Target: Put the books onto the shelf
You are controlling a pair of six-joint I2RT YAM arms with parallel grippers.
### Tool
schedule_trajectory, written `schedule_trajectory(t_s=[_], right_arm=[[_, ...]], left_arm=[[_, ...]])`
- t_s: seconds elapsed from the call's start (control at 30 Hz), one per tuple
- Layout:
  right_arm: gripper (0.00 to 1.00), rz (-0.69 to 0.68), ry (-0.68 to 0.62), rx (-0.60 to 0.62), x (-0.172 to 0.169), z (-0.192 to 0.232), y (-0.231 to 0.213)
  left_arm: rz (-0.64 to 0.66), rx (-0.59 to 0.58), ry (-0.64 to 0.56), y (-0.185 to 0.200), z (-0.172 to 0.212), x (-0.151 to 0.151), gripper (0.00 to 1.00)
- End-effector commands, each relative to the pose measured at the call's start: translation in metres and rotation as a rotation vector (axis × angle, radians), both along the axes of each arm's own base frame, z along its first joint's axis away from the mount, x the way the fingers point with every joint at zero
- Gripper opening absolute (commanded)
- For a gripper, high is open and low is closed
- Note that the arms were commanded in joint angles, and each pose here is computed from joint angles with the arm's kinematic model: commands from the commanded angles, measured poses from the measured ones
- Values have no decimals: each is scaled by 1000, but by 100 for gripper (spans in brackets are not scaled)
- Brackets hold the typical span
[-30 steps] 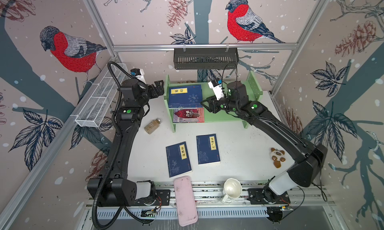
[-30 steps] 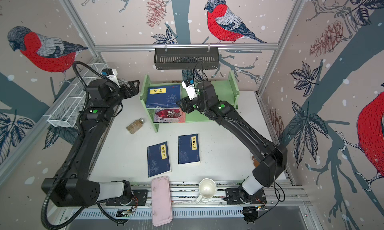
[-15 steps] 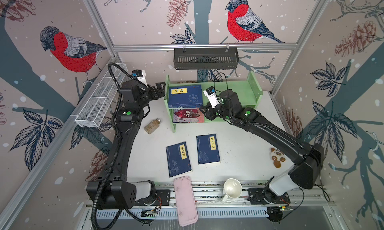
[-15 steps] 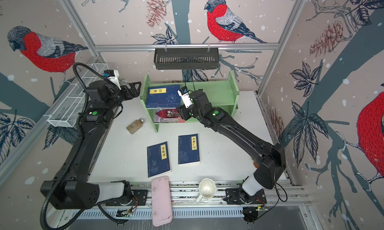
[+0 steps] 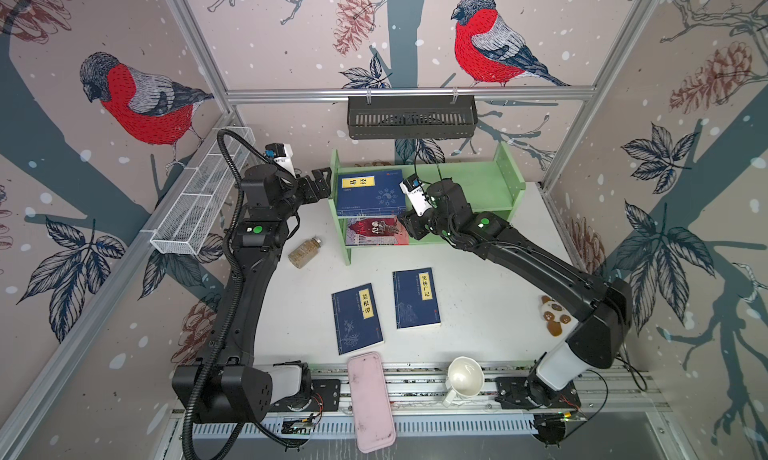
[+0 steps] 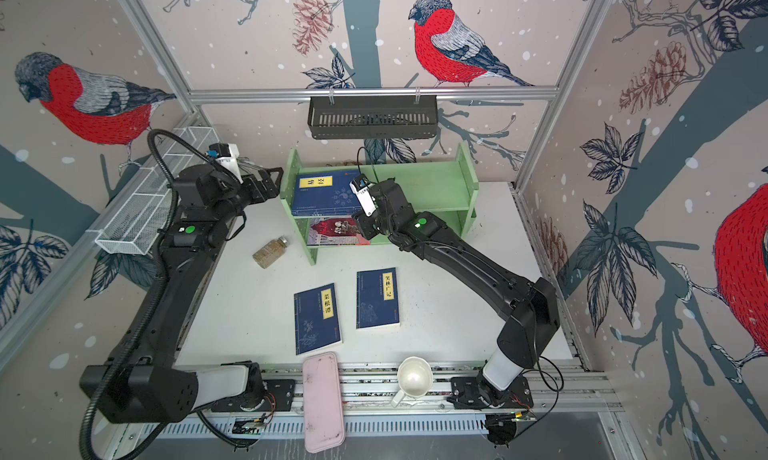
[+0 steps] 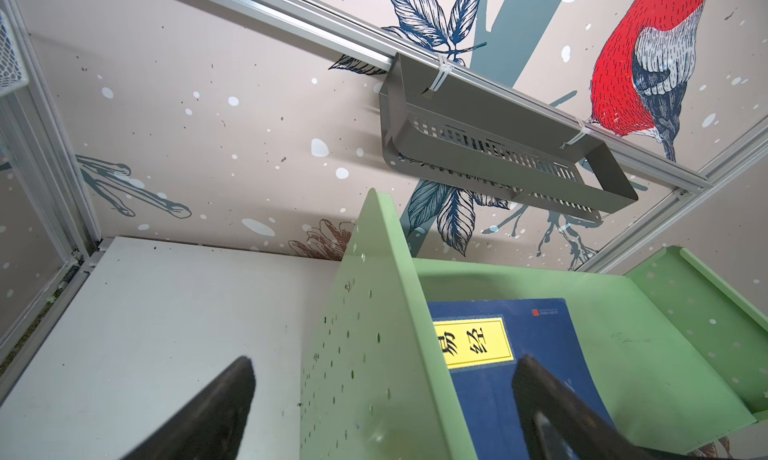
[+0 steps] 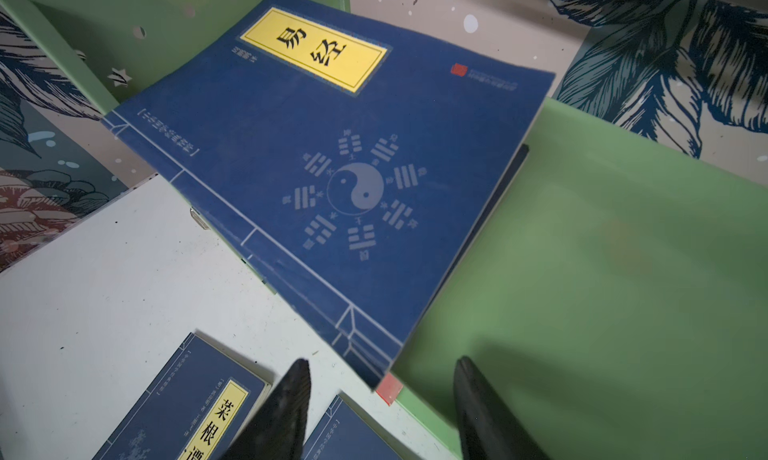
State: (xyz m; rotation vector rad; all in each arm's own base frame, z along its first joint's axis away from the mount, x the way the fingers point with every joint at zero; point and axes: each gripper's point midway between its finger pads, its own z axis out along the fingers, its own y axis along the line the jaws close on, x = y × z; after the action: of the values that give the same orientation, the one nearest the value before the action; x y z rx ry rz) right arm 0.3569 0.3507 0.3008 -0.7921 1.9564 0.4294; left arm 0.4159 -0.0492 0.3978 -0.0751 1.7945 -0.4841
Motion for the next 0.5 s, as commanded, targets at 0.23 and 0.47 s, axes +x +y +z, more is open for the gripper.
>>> schedule_trajectory(t_s=[0.23, 0.47], right_arm=[[49, -34, -25, -43, 11, -2, -1], [45, -3, -14, -33, 7, -1, 3]], left_arm=[[7, 4, -67, 2, 17, 0, 97], [10, 6, -67, 3, 17, -1, 97]])
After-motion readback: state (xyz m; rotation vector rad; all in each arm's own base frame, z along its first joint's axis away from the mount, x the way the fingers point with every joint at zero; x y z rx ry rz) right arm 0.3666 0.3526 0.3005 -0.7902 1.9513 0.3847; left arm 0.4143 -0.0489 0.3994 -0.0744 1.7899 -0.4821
